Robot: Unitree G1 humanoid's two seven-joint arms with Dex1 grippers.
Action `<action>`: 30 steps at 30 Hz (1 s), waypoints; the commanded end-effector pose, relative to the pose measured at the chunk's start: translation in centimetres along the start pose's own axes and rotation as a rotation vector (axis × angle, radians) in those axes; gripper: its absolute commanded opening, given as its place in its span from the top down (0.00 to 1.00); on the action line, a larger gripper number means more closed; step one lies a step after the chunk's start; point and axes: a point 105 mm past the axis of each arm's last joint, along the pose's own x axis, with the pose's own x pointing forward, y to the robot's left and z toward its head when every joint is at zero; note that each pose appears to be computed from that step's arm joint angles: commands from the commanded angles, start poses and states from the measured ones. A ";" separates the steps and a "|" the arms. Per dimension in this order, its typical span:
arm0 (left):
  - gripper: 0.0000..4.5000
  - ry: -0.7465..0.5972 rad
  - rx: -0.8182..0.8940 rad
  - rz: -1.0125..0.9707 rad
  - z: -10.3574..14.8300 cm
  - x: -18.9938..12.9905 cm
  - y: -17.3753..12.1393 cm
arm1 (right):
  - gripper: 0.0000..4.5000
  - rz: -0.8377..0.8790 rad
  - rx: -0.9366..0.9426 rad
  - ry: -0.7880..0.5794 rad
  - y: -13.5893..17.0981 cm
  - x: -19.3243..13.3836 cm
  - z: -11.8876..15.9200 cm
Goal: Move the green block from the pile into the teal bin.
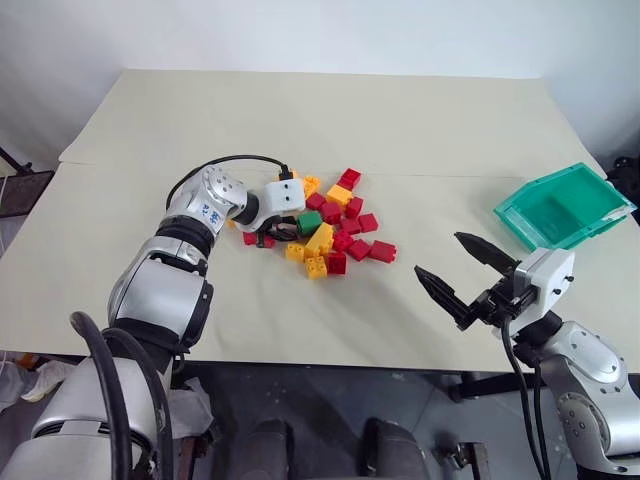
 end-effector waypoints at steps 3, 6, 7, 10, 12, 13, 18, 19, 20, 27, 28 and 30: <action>0.61 -0.176 -0.037 0.074 2.6 -0.9 1.3 | 0.00 0.007 -0.029 -0.043 0.2 -0.1 1.5; 0.61 -0.198 -0.053 0.092 2.6 -1.3 1.7 | 0.00 0.012 -0.029 -0.038 0.2 -0.1 1.4; 0.61 -0.194 -0.053 0.094 2.5 -1.4 1.7 | 0.00 0.014 -0.029 -0.038 0.2 -0.1 1.4; 0.61 -0.193 -0.083 0.074 2.0 -1.2 1.3 | 0.00 0.017 -0.027 -0.039 0.2 0.0 1.4; 0.57 -0.199 -0.094 0.075 1.9 -1.1 1.2 | 0.00 0.018 -0.027 -0.039 0.2 0.0 1.4; 0.52 -0.207 -0.109 0.078 1.8 -1.0 1.2 | 0.00 0.020 -0.026 -0.039 0.2 0.1 1.4; 0.22 -0.235 -0.114 0.143 2.0 -0.3 1.4 | 0.00 0.025 -0.024 -0.041 0.2 0.3 1.4; 0.14 -0.240 -0.116 0.143 2.1 -0.1 1.3 | 0.00 0.026 -0.023 -0.041 0.2 0.4 1.4; 0.09 -0.246 -0.114 0.158 2.3 0.2 1.3 | 0.00 0.028 -0.024 -0.041 0.2 0.4 1.4; 0.09 -0.258 -0.164 0.161 2.9 1.7 0.8 | 0.00 0.015 -0.024 -0.045 0.2 0.3 1.5; 0.09 -0.250 -0.170 0.153 2.8 1.9 0.6 | 0.00 0.010 -0.025 -0.045 0.2 0.3 1.5; 0.17 -0.232 -0.166 0.152 2.6 2.2 0.4 | 0.00 0.004 -0.028 -0.046 0.2 0.2 1.6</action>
